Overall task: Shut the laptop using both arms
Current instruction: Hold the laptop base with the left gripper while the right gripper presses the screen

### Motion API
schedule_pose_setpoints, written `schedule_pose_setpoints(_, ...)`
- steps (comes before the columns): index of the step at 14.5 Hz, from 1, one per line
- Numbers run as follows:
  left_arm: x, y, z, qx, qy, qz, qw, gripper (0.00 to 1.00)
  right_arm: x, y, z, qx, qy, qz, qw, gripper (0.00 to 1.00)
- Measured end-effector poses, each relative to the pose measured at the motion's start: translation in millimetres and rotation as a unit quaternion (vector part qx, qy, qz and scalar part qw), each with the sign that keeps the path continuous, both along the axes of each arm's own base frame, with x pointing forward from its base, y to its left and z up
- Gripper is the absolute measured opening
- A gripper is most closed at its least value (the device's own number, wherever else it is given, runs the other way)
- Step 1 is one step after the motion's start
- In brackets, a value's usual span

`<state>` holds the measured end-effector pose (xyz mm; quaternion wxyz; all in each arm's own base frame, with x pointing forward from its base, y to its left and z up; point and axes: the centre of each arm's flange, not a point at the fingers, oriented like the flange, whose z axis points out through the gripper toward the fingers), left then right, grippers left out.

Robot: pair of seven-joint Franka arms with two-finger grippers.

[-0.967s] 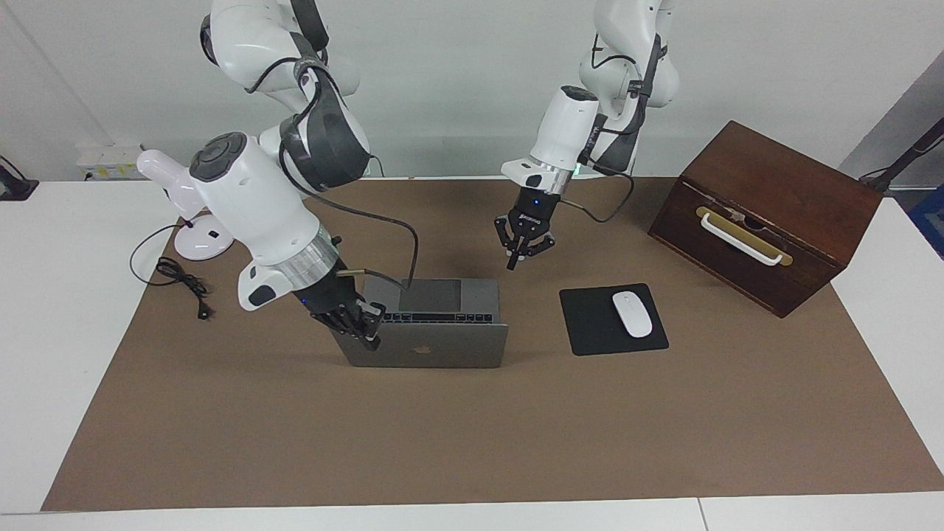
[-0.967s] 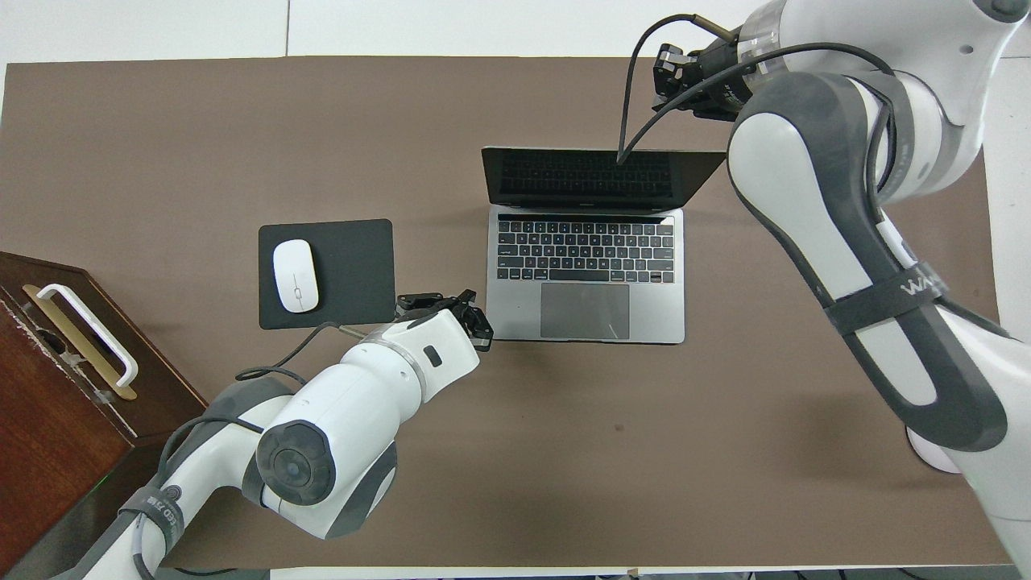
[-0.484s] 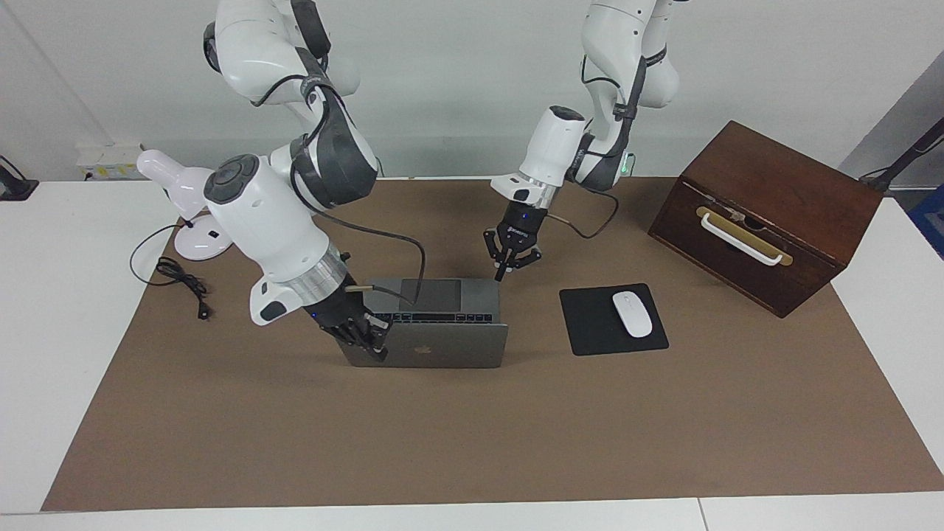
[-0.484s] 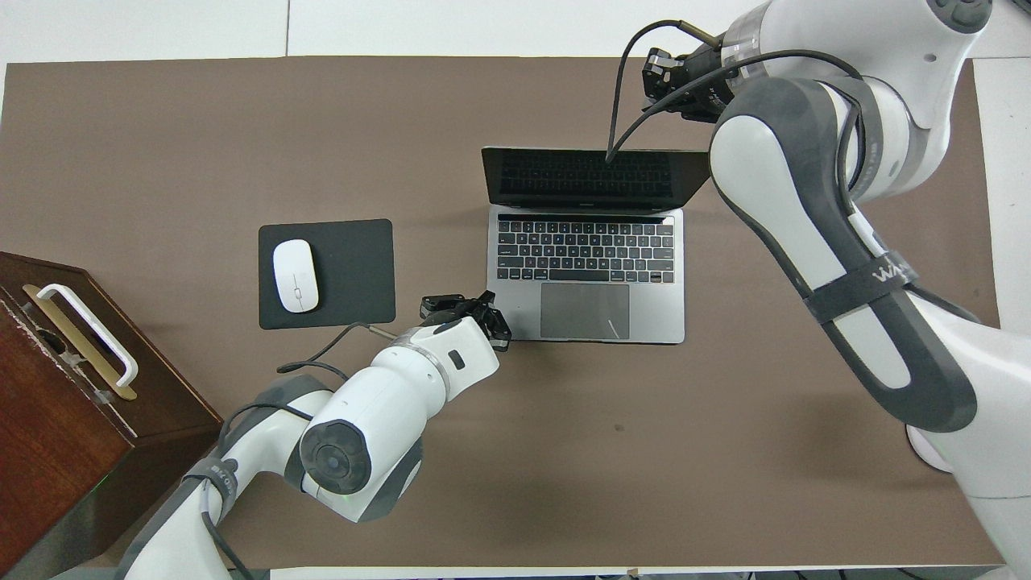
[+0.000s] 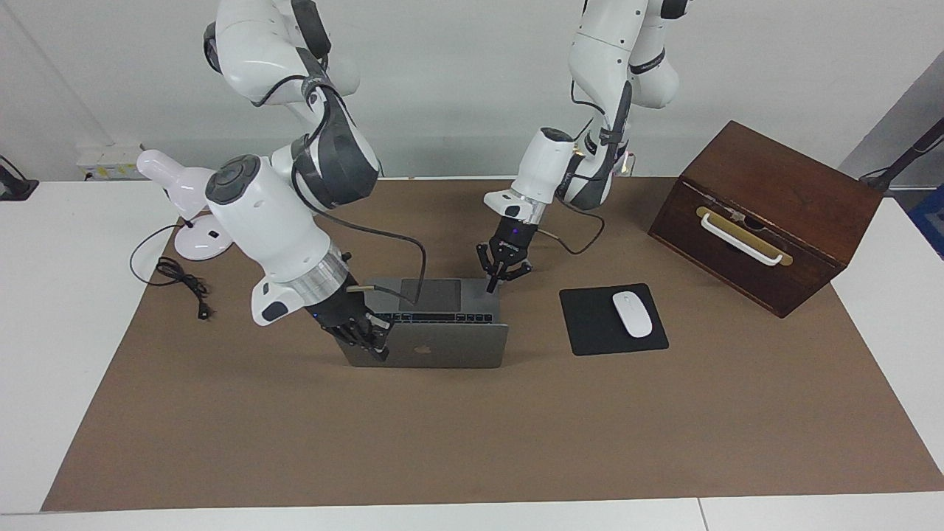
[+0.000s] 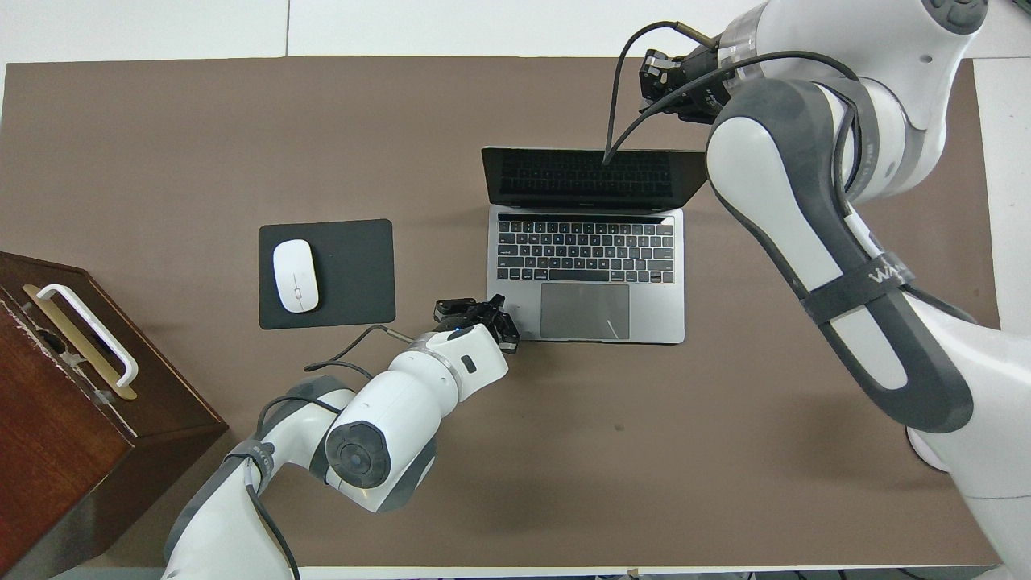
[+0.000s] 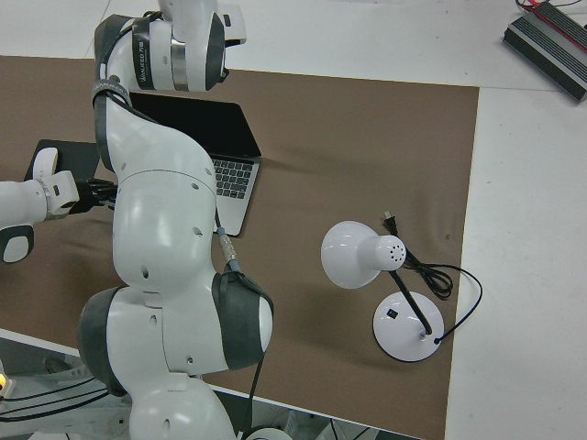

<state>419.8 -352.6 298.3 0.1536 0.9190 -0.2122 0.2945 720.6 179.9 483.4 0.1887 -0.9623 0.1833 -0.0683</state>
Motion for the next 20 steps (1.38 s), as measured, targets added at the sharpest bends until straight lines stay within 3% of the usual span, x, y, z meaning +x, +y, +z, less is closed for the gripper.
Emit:
schedule_pose_setpoints(10, -10, -10, -24, 0.003, 0.001, -0.014, 1.0, 0.01, -0.2, 5, -8, -0.001, 0.006, 0.003, 1.0, 0.01)
schedule_pose_setpoints(20, -10, 0, -29, 0.027, -0.04, -0.056, 0.997, 0.01, 0.3, 4, -9, 0.0, 0.006, 0.003, 1.0, 0.01)
